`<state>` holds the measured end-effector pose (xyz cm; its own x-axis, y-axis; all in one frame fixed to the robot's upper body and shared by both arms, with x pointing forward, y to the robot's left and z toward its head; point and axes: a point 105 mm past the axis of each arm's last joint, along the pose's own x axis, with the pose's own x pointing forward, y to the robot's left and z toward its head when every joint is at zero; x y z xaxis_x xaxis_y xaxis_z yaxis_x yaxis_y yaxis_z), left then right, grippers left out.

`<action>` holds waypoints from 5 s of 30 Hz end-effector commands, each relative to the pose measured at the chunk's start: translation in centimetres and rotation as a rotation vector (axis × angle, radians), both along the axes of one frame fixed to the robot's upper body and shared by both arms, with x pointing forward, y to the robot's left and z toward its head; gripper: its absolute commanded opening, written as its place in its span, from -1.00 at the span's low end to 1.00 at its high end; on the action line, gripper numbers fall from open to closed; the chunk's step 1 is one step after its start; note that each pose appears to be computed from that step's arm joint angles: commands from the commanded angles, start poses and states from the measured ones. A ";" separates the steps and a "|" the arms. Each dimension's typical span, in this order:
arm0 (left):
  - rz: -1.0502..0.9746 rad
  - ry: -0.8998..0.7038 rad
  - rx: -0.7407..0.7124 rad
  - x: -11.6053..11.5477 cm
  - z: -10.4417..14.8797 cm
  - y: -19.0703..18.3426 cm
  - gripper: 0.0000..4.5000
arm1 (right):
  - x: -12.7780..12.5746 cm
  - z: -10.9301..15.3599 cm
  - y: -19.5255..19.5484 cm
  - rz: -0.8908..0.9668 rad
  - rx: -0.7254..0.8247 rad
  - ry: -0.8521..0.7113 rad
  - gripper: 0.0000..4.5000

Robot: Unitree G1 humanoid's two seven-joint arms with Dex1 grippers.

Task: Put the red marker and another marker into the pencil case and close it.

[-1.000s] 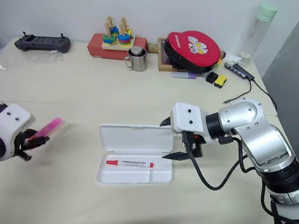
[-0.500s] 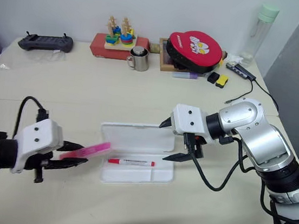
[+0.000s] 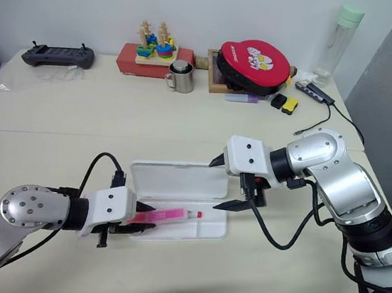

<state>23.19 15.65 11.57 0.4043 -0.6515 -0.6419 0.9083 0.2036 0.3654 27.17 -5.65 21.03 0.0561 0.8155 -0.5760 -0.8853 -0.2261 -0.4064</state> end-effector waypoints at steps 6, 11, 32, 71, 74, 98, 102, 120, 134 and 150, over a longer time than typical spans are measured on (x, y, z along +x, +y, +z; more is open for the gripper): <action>-0.081 0.033 -0.003 -0.2 -0.7 -0.4 -0.46 | -0.1 1.1 -0.1 -0.014 0.020 -0.049 1.00; -0.086 0.033 -0.006 0.1 -1.0 -0.6 -0.46 | -0.1 1.0 -0.1 -0.021 0.024 -0.048 1.00; -0.106 0.037 -0.041 0.8 -0.9 -1.1 0.79 | -0.1 0.9 -0.3 -0.036 0.025 -0.044 1.00; -0.113 0.018 -0.063 1.6 -0.5 -1.6 1.00 | 0.2 1.0 -0.3 -0.053 0.029 -0.048 1.00; -0.118 0.006 -0.058 1.8 -0.4 -1.6 1.00 | 0.2 1.0 -0.3 -0.056 0.030 -0.049 1.00; -0.063 -0.036 -0.255 1.4 10.5 -0.3 1.00 | 1.4 1.4 -1.3 -0.110 0.022 -0.070 1.00; -0.007 -0.082 -0.249 1.9 12.6 0.8 1.00 | 2.4 1.7 -1.8 -0.147 0.021 -0.083 1.00; 0.306 -0.160 -0.140 3.2 13.9 7.2 1.00 | 10.2 -0.3 -3.2 -0.448 0.044 -0.080 1.00; 0.334 -0.141 -0.140 2.9 13.7 8.1 1.00 | 12.0 -4.0 -3.1 -0.439 -0.050 -0.111 1.00; 0.328 0.028 -0.222 1.2 9.9 7.6 1.00 | 13.9 -6.2 -1.4 -0.422 -0.057 -0.102 1.00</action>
<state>24.48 23.73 20.87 0.5838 -0.6122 -0.5333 0.7931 0.5704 0.2135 40.53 -7.06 13.68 0.4166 0.6652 -0.6196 -0.8743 0.1065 -0.4736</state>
